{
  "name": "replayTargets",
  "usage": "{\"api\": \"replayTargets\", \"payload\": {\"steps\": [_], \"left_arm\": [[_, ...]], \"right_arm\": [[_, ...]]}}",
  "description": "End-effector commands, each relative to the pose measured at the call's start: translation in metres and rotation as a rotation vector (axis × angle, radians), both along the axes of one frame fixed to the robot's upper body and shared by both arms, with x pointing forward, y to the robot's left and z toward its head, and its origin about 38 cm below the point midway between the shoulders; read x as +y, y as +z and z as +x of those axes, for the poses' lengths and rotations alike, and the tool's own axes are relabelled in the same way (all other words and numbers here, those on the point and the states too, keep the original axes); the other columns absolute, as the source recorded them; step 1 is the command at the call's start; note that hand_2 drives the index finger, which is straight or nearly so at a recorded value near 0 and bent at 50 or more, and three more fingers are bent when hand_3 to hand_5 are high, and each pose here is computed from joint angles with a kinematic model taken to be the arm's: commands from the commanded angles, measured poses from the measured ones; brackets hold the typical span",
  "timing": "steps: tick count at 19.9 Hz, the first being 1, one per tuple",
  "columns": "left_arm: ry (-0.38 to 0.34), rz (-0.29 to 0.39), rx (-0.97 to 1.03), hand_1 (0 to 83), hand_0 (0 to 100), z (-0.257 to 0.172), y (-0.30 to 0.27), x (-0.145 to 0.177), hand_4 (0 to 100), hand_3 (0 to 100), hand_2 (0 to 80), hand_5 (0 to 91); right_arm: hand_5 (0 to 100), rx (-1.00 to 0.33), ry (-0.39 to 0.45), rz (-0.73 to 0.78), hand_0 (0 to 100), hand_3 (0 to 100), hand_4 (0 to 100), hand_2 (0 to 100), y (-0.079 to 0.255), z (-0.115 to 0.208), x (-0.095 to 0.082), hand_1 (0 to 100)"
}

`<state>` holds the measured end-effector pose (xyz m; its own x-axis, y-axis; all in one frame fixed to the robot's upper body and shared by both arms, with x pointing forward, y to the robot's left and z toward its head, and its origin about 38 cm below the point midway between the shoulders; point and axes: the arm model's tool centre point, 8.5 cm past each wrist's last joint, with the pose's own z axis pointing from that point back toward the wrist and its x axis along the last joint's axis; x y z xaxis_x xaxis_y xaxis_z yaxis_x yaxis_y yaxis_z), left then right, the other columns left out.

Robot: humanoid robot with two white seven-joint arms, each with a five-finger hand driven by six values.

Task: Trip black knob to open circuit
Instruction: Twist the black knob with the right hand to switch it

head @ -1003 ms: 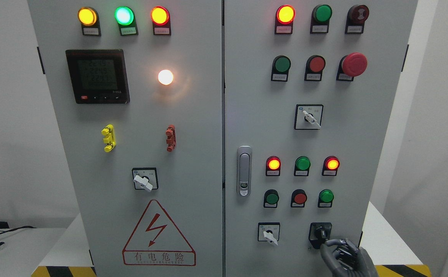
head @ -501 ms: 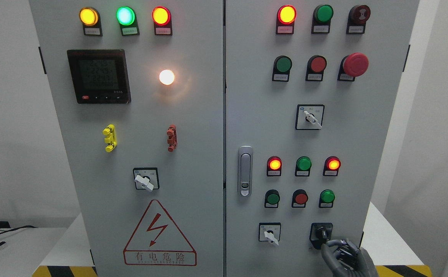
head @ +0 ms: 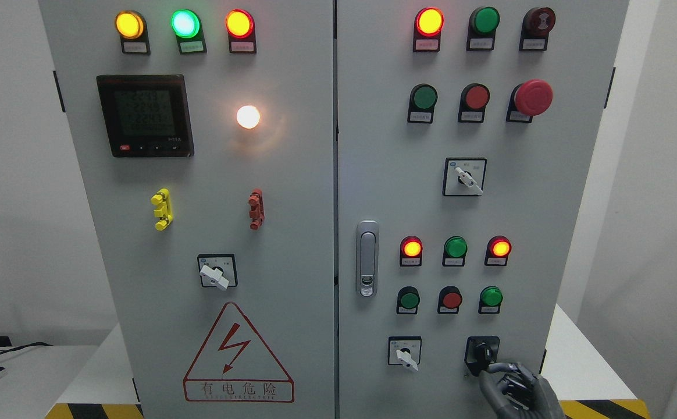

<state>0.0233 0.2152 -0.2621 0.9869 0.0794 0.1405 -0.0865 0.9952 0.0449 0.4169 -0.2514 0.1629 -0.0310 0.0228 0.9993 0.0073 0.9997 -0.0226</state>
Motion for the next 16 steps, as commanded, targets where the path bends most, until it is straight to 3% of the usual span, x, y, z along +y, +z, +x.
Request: {"api": "replayTargets", "payload": {"steps": [1, 16], "left_arm": [[-0.031, 0.0, -0.001, 38.9, 12, 0.0003, 0.0, -0.0002, 0, 0, 0.0, 0.0], [-0.031, 0.0, -0.001, 38.9, 12, 0.0003, 0.0, -0.0002, 0, 0, 0.0, 0.0]], "right_arm": [[81, -0.008, 0.029, -0.003, 46, 84, 77, 47, 0.0026, 0.0017, 0.0075, 78], [81, -0.007, 0.059, 0.007, 46, 84, 77, 47, 0.0028, 0.0022, 0.0153, 78]]}}
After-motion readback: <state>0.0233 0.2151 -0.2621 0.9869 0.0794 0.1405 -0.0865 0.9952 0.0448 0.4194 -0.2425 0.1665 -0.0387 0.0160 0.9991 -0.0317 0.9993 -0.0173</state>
